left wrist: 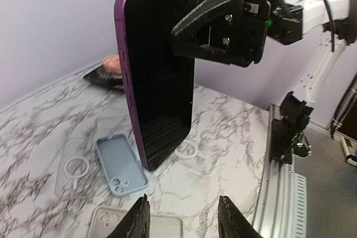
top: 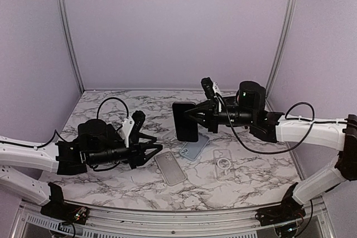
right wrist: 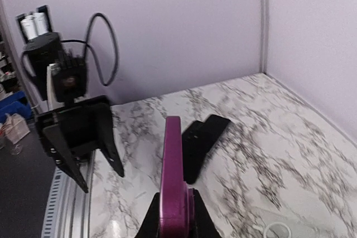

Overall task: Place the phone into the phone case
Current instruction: Move the phone case to the center of the board.

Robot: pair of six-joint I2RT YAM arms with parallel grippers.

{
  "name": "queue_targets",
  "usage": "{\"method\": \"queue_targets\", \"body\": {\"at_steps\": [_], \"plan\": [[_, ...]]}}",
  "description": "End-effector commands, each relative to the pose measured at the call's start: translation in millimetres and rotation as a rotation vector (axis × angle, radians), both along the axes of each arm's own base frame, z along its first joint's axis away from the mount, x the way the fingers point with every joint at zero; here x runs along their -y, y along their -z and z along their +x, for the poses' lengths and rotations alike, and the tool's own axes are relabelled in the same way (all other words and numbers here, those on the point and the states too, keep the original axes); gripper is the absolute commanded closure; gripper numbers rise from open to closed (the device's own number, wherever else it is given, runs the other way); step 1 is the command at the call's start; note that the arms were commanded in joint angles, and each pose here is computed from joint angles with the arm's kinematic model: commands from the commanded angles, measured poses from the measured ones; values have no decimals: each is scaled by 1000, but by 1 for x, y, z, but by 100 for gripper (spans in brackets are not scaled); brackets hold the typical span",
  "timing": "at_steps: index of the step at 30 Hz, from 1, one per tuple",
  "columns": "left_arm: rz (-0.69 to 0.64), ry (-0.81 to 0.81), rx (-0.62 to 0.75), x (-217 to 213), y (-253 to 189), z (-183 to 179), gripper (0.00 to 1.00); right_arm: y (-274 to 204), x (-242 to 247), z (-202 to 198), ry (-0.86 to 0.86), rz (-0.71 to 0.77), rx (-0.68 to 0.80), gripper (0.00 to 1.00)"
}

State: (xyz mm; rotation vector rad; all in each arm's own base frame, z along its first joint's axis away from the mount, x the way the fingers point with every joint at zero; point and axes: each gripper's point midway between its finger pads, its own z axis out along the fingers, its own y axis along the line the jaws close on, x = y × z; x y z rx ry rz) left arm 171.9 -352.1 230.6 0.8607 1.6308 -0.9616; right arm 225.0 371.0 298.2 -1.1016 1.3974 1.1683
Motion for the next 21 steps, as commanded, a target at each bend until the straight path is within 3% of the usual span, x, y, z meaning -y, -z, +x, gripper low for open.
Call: {"method": "queue_targets", "body": {"at_steps": [1,7,14,21], "plan": [[286,-328,-174,-45,84,43,59,58,24,53,300,-125,-179,100],[477,-467,-429,-79,165,68,60,123,37,41,377,-191,-351,100],[583,-410,-468,-62,208,72,61,157,29,22,378,-242,-417,100],[618,-353,-479,-42,229,77,60,160,17,7,340,-165,-482,100]]}}
